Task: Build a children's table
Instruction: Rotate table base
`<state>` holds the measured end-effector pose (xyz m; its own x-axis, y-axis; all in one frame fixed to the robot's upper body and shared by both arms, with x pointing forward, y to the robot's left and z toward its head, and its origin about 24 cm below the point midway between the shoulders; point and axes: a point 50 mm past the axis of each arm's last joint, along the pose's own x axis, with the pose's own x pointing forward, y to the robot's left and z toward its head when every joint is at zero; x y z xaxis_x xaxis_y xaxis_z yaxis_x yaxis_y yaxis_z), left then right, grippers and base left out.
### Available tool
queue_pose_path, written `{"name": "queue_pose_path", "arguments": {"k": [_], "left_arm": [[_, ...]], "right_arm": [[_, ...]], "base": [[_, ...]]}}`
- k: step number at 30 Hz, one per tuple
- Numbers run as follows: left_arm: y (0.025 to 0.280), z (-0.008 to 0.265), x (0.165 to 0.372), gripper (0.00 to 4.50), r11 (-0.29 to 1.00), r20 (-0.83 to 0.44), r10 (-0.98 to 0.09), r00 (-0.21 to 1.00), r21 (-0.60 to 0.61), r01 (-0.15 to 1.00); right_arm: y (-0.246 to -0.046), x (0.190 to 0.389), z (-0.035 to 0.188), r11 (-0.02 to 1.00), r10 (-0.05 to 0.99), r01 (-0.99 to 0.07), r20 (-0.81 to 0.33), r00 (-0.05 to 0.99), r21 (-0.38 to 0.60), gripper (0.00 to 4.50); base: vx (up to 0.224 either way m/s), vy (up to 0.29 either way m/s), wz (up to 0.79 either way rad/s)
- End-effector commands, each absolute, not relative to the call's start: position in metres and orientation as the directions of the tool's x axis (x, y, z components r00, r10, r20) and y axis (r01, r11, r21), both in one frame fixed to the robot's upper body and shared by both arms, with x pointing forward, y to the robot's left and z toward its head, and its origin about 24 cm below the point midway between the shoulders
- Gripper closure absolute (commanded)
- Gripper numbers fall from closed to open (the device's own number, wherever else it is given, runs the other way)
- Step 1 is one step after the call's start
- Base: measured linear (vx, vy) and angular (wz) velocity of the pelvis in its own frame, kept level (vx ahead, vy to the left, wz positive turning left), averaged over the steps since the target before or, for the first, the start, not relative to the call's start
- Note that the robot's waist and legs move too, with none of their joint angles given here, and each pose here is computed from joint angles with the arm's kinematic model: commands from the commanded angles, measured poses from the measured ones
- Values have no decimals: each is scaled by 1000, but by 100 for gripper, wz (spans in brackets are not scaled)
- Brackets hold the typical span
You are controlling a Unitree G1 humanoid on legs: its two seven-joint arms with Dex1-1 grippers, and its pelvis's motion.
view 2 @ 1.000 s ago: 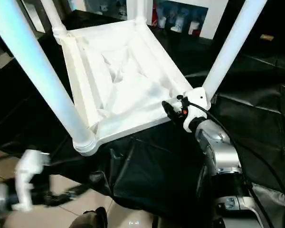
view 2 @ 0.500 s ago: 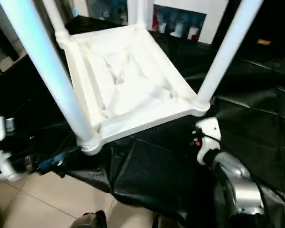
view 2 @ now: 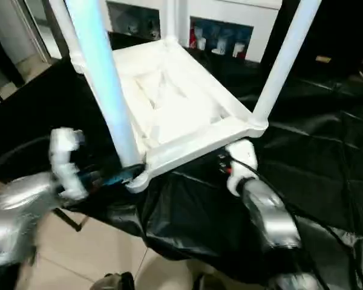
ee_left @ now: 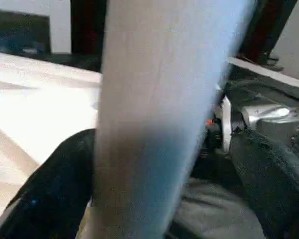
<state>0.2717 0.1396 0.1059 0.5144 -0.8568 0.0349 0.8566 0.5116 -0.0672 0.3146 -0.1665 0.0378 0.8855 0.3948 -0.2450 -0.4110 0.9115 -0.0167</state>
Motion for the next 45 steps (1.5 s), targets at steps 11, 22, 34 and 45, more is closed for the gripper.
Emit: {"name": "queue_pose_path", "arguments": {"k": [11, 22, 34, 45], "left_arm": [[68, 115, 271, 4, 196, 99, -974, 203, -71, 978], [9, 110, 278, 4, 111, 61, -992, 112, -16, 994], [12, 102, 305, 4, 262, -37, -963, 266, 93, 961], [67, 80, 309, 39, 111, -225, -965, 136, 120, 987]], "right_arm": [[-158, 332, 38, 897, 414, -438, -246, 876, -49, 125], [-158, 339, 41, 906, 397, -419, -231, 888, -54, 125], [-194, 339, 45, 938, 307, -333, -223, 925, -90, 125], [-220, 309, 66, 748, 592, -649, -300, 748, -140, 125]], "base": [[0, 0, 0], [0, 0, 0], [0, 0, 0], [0, 0, 0]]}}
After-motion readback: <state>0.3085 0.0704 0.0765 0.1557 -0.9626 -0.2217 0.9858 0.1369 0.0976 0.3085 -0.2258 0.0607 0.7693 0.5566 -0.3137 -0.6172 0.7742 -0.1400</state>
